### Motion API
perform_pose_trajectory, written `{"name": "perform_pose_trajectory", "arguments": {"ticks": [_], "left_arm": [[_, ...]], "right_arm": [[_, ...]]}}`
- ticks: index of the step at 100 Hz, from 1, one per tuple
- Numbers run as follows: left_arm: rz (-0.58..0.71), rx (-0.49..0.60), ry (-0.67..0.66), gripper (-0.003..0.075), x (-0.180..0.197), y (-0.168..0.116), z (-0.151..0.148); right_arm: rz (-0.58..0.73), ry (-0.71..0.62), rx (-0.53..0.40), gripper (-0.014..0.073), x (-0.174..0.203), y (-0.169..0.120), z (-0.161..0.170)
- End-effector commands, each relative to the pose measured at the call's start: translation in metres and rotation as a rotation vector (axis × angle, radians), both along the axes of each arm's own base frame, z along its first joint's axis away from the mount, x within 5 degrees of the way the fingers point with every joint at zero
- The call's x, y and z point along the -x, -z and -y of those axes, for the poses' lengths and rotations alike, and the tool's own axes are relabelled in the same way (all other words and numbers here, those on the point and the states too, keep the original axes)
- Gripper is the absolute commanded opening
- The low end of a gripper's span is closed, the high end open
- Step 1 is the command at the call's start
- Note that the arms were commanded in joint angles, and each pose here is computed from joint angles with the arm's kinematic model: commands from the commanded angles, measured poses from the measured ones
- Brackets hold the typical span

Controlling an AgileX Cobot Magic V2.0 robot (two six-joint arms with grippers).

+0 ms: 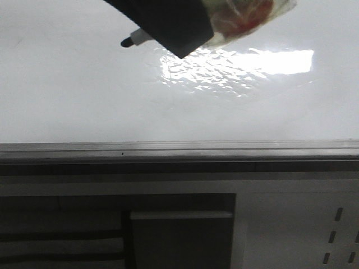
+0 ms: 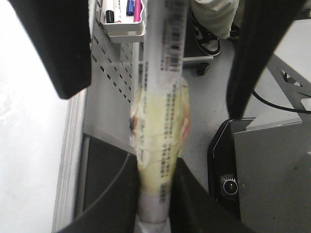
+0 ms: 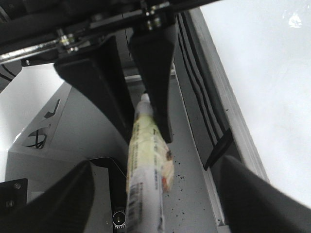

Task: Write number 4 on whiteboard

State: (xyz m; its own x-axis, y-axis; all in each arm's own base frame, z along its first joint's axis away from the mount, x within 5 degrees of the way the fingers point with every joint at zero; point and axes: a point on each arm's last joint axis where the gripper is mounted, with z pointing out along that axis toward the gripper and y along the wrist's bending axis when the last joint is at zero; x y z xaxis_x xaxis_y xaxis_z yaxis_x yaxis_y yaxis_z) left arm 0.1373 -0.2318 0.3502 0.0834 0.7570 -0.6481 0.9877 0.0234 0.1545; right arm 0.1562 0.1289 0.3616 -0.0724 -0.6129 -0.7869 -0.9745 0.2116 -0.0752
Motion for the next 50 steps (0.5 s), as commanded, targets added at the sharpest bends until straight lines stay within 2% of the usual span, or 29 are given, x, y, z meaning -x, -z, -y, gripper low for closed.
{"name": "perform_pose_trajectory", "arguments": {"ticks": [1,27,50], "left_arm": [[0.037,0.090,-0.005,-0.0020,0.0031,-0.0193,0.0011],[0.037,0.090,-0.005,-0.0020,0.0031,-0.0193,0.0011],[0.037,0.090,-0.005,-0.0014,0.0031,-0.0193,0.0011]], "right_arm": [[0.037,-0.004,-0.071,0.0373,0.0022,-0.0157,-0.0027],[0.020,-0.023,-0.063,0.0158,0.0045,-0.0148,-0.0027],[0.012,-0.032,-0.059,0.0052,0.0056,-0.0143,-0.0026]]}}
